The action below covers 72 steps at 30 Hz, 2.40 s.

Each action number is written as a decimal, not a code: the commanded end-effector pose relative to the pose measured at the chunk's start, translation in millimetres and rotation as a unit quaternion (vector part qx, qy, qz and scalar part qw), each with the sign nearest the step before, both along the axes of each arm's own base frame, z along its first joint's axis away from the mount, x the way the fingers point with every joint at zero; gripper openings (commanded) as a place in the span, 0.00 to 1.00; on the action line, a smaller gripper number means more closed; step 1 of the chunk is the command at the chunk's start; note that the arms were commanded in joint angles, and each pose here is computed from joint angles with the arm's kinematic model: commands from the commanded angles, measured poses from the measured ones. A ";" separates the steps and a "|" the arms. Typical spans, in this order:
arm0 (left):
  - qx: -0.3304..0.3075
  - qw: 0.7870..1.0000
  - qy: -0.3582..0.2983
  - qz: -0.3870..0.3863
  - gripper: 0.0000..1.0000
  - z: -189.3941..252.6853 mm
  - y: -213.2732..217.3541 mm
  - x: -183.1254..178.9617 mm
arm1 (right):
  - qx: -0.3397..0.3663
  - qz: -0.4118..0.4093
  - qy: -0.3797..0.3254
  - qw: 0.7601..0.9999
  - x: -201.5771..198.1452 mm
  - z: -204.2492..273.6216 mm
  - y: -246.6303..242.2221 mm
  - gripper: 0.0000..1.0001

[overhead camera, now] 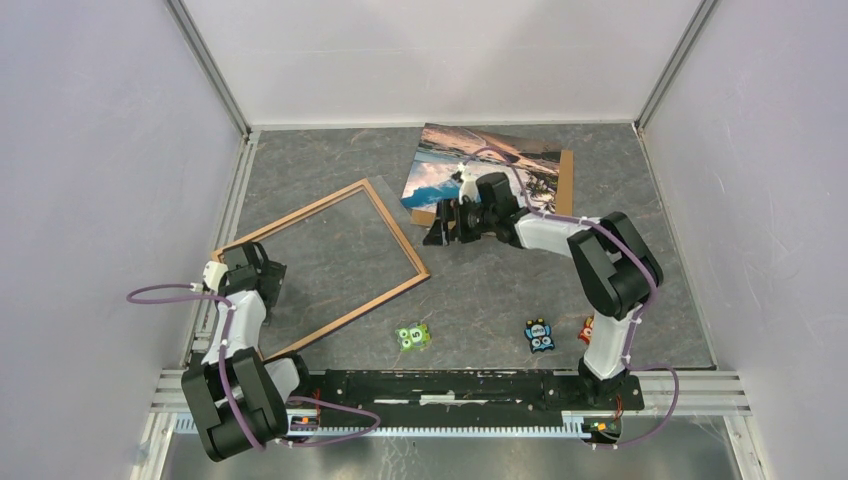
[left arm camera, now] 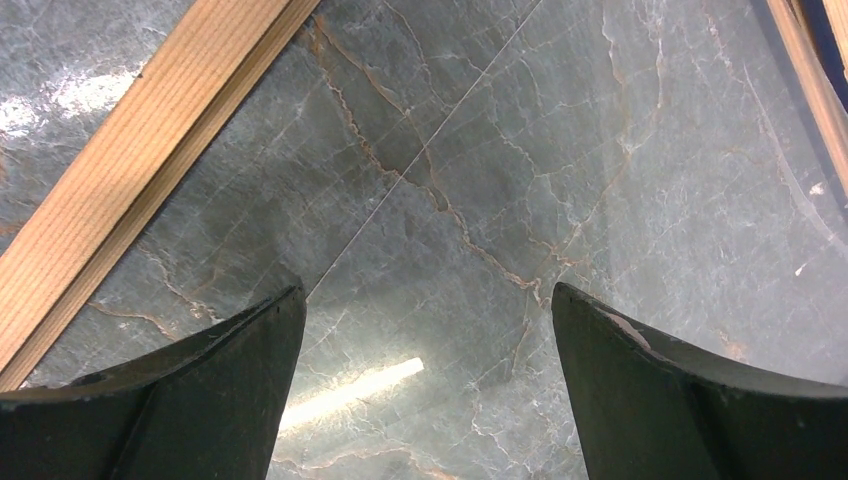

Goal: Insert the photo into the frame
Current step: Pick up the photo frame item at the center of the board, then place the photo frame item in the photo frame.

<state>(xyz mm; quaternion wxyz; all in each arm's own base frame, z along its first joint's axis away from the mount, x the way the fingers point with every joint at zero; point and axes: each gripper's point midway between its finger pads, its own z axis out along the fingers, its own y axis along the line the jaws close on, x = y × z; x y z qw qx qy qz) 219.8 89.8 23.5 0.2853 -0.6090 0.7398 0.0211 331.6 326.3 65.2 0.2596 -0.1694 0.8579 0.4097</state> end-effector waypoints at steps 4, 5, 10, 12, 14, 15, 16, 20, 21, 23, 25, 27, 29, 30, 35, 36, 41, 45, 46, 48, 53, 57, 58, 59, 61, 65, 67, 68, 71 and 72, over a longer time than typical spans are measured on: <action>-0.068 0.996 0.060 -0.015 1.00 -26.2 -30.9 -30.2 | 0.035 0.073 -0.021 0.996 17.2 6.4 18.9 0.89; -0.066 0.996 0.059 -0.017 1.00 -25.7 -30.5 -29.9 | 0.053 0.084 -0.015 0.995 14.9 7.7 23.9 0.88; -0.074 0.995 0.053 -0.029 1.00 -26.1 -34.2 -25.7 | 0.097 0.111 0.015 0.989 13.8 6.2 44.5 0.80; -0.075 0.995 0.053 -0.032 1.00 -26.0 -34.8 -24.7 | 0.120 0.125 0.025 0.985 10.8 9.8 53.5 0.80; -0.073 0.995 0.050 -0.036 1.00 -24.4 -34.1 -23.2 | 0.138 0.125 0.037 0.982 11.9 13.1 58.9 0.76; -0.068 0.996 0.047 -0.038 1.00 -22.6 -33.1 -21.9 | 0.143 0.124 0.037 0.981 13.9 15.1 60.7 0.73; -0.065 0.996 0.045 -0.040 1.00 -20.9 -32.6 -20.8 | 0.142 0.121 0.037 0.982 17.0 16.0 61.3 0.72; -0.053 0.997 0.040 -0.049 1.00 -15.2 -29.4 -16.4 | 0.161 0.113 0.040 0.980 28.0 26.0 69.8 0.58; -0.055 0.997 0.036 -0.049 1.00 -13.8 -29.6 -14.5 | 0.171 0.113 0.044 0.978 28.4 28.8 74.0 0.58; -0.063 0.996 0.030 -0.055 1.00 -12.5 -32.8 -11.0 | 0.173 0.115 0.054 0.977 29.3 27.8 82.0 0.58; -0.066 0.996 0.026 -0.059 1.00 -11.5 -34.9 -7.9 | 0.168 0.118 0.057 0.977 29.4 24.4 88.6 0.58; -0.066 0.996 0.024 -0.061 1.00 -10.6 -35.2 -6.2 | 0.162 0.111 0.063 0.978 32.5 18.2 90.3 0.52; -0.057 0.996 0.020 -0.069 1.00 -6.0 -32.9 -3.0 | 0.145 0.100 0.060 0.983 38.0 12.4 88.7 0.42; -0.048 0.996 0.016 -0.075 1.00 -1.7 -30.7 -0.3 | 0.131 0.093 0.058 0.985 41.2 10.1 87.1 0.36; 0.074 0.988 0.007 -0.136 1.00 59.4 -16.2 24.5 | 0.095 0.060 0.031 0.993 55.7 27.9 77.8 0.09; 0.101 0.984 0.003 -0.150 1.00 75.2 -17.4 31.3 | 0.095 0.053 0.026 0.994 57.6 35.6 76.1 0.04; 0.183 0.960 -0.069 -0.199 1.00 170.4 -28.6 65.4 | 0.130 0.037 0.020 0.991 53.4 73.7 75.6 0.00; 0.162 0.903 -0.202 -0.344 1.00 266.3 -85.7 95.4 | 0.185 0.021 0.016 0.982 44.7 112.7 76.1 0.00; 0.153 0.885 -0.241 -0.369 1.00 293.3 -99.8 98.1 | 0.200 0.018 0.012 0.980 42.5 125.0 77.4 0.00; 0.119 0.830 -0.320 -0.440 1.00 343.7 -143.7 97.4 | 0.218 0.018 0.006 0.976 35.5 146.1 84.2 0.00; 0.041 0.686 -0.472 -0.552 1.00 442.0 -218.4 75.4 | 0.283 0.048 -0.009 0.958 5.4 214.1 122.1 0.00; -0.003 0.597 -0.533 -0.599 1.00 485.6 -253.2 45.1 | 0.319 0.071 -0.014 0.945 -18.0 253.7 150.4 0.00; -0.012 0.579 -0.543 -0.608 1.00 492.4 -259.7 36.3 | 0.323 0.074 -0.017 0.943 -21.4 261.1 155.1 0.00; -0.020 0.566 -0.549 -0.615 1.00 496.2 -264.4 29.6 | 0.324 0.073 -0.017 0.943 -24.4 263.6 160.0 0.00; -0.036 0.546 -0.558 -0.624 1.00 500.9 -272.7 16.8 | 0.325 0.069 -0.009 0.943 -28.9 258.9 169.1 0.00; -0.046 0.540 -0.554 -0.632 1.00 493.3 -280.6 10.1 | 0.333 0.060 0.017 0.941 -32.2 241.7 181.3 0.00; -0.051 0.541 -0.550 -0.634 1.00 487.4 -284.8 10.9 | 0.330 0.055 0.027 0.942 -30.7 232.6 186.7 0.00; -0.054 0.542 -0.547 -0.635 1.00 484.1 -287.0 11.8 | 0.331 0.055 0.032 0.941 -30.6 230.6 189.0 0.00; -0.059 0.545 -0.541 -0.638 1.00 476.0 -292.0 15.3 | 0.316 0.043 0.046 0.947 -27.1 211.1 193.4 0.00; -0.061 0.545 -0.539 -0.639 1.00 473.6 -293.8 16.1 | 0.309 0.036 0.049 0.949 -24.8 201.3 192.9 0.00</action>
